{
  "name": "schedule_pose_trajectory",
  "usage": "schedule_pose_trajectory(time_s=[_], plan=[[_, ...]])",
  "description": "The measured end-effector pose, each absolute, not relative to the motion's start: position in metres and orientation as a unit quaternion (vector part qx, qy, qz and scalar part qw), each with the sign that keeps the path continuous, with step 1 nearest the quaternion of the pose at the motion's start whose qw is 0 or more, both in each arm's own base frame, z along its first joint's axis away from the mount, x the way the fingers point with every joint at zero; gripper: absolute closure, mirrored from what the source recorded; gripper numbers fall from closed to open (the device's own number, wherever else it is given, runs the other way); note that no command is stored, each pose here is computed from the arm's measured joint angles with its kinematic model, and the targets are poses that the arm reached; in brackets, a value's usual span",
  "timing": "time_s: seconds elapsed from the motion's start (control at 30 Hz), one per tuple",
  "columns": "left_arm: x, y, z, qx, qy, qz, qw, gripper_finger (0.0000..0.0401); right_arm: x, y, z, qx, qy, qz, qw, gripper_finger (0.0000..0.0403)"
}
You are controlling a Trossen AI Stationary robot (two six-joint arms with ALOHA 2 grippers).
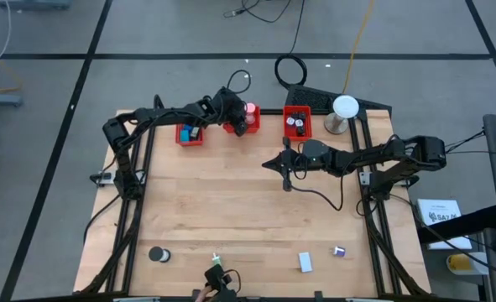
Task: Pick & Place Office items
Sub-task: Put the light orange hourglass into the middle orange basket
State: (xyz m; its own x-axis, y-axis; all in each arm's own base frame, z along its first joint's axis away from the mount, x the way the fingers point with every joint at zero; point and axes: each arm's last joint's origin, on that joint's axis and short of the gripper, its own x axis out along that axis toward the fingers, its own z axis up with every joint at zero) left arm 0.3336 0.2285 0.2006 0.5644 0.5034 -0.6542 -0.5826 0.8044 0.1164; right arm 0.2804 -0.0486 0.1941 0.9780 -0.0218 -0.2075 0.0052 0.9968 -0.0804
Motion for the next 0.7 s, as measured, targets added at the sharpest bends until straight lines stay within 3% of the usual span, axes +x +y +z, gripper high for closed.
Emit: schedule_pose_trajectory(time_s=[0.7], plan=[[0.3354, 0.2271, 0.1973, -0.064, 0.352, 0.309, 0.881, 0.0154, 0.2805, -0.0486, 0.194, -0.04, 0.105, -0.007, 0.994, 0.0399]])
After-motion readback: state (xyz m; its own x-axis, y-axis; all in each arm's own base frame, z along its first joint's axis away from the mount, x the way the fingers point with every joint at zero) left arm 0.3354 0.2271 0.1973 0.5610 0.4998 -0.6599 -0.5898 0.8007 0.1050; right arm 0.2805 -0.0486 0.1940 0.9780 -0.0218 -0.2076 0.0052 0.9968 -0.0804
